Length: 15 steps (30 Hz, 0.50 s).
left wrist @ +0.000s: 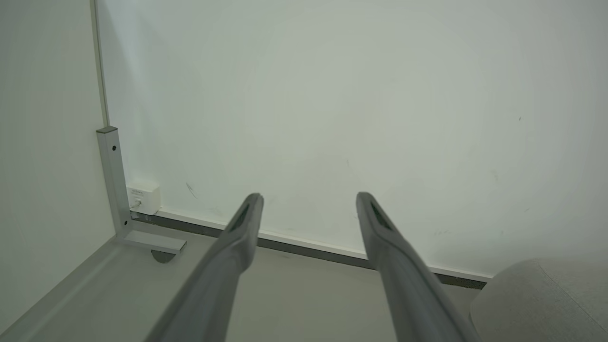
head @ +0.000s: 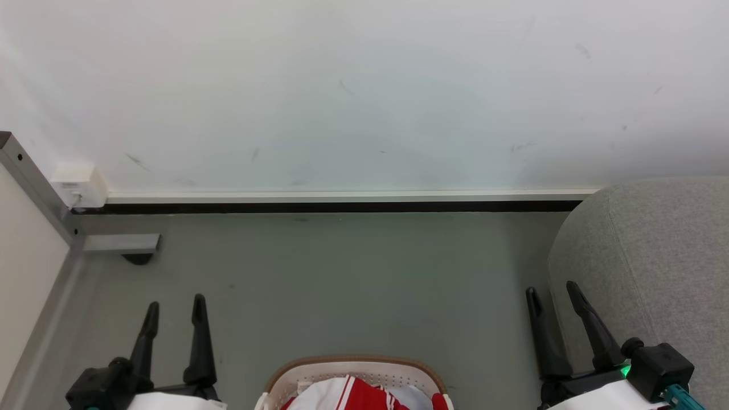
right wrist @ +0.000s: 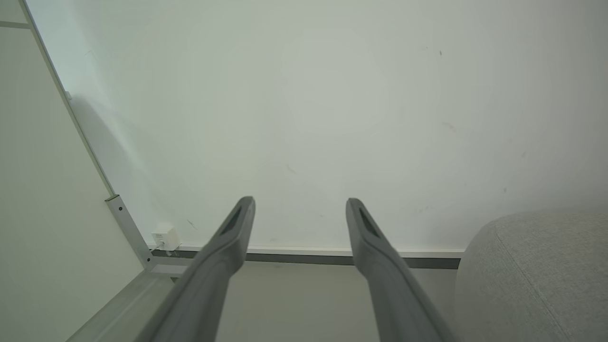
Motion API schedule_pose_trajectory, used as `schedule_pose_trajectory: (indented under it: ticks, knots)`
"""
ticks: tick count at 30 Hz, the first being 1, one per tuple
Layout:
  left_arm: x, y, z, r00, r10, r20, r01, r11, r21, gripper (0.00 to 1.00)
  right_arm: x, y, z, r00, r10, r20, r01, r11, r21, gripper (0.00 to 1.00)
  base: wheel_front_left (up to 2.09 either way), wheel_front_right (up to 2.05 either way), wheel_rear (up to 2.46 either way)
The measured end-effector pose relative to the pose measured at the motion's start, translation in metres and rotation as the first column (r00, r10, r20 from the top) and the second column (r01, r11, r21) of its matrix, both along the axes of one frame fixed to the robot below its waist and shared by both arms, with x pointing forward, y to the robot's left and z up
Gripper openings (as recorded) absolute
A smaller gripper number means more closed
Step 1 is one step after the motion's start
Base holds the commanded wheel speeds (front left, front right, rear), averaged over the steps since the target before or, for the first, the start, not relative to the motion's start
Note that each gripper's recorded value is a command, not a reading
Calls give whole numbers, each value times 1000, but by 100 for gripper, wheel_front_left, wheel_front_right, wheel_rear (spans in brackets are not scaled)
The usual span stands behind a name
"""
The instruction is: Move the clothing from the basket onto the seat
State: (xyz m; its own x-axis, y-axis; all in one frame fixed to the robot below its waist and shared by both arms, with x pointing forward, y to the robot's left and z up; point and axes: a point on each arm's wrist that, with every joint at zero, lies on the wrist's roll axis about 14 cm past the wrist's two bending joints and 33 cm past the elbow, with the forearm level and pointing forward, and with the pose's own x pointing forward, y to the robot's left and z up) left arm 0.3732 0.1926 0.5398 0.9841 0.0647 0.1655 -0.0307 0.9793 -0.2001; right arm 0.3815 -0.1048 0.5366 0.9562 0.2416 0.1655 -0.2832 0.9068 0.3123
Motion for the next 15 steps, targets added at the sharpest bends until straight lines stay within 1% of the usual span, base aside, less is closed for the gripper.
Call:
schedule_pose_trajectory:
  ticks: [15]
  knots:
    - [-2, -5, 4, 1000, -6, 23, 3, 995, 103, 100, -2, 9, 5, 999, 23, 45, -20, 998, -65, 100, 0, 0, 0]
